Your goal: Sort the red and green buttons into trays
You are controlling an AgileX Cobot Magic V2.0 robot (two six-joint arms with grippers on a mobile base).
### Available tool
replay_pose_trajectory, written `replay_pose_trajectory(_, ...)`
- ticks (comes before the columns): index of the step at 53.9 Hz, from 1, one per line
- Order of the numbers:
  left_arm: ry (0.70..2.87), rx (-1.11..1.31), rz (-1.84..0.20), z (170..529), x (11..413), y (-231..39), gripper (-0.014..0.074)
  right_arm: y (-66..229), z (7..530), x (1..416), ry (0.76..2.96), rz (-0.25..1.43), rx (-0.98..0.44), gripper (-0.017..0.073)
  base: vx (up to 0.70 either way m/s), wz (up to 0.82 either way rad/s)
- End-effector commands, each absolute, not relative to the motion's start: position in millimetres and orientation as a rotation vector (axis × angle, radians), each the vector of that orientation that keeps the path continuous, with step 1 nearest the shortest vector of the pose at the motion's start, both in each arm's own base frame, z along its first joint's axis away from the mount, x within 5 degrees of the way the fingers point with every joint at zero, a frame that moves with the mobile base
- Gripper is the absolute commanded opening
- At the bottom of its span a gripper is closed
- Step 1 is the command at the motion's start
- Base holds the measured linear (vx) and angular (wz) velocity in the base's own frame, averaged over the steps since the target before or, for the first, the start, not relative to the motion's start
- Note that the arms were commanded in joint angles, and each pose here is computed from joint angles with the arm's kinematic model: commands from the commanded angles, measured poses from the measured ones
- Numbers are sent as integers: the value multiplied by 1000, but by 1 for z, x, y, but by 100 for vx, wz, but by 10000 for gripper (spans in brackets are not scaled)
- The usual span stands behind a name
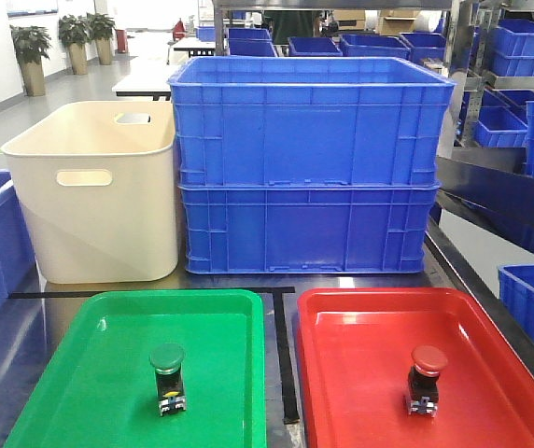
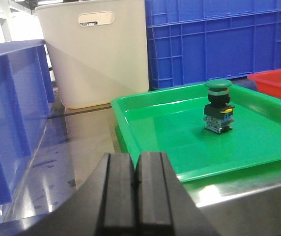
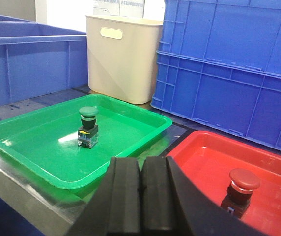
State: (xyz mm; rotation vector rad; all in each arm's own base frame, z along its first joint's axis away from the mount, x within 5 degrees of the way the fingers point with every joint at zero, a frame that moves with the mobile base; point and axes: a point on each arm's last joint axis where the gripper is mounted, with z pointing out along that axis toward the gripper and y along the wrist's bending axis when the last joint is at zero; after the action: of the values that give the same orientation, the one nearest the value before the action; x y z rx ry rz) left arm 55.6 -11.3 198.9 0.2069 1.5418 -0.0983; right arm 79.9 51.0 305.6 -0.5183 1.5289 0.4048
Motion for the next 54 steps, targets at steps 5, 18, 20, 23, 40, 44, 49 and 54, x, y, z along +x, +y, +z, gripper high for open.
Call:
replay_pose_trajectory(5, 1461, 177, -100, 205, 55, -10, 0, 49, 316, 81, 1505, 380, -496, -13, 0, 0)
replay_pose_trajectory(18, 1461, 177, -100, 205, 55, -10, 0, 49, 316, 81, 1505, 380, -496, -13, 0, 0)
replay_pose_trajectory(20, 1461, 177, -100, 205, 55, -10, 0, 49, 316, 81, 1505, 380, -496, -13, 0, 0)
replay_pose_trajectory(23, 1461, 177, -100, 205, 55, -10, 0, 49, 316, 81, 1505, 380, -496, -13, 0, 0)
replay_pose_trajectory(40, 1461, 177, -100, 205, 55, -10, 0, 36, 320, 90, 1507, 325, -294, -13, 0, 0)
replay_pose_trajectory(44, 1461, 177, -100, 205, 55, -10, 0, 32, 321, 92, 1508, 331, -219, -13, 0, 0)
replay_pose_trajectory(49, 1461, 177, -100, 205, 55, -10, 0, 32, 319, 93, 1515, 392, -163, -13, 0, 0)
replay_pose_trajectory(54, 1462, 177, -101, 205, 55, -10, 0, 32, 314, 94, 1521, 518, -42, -13, 0, 0)
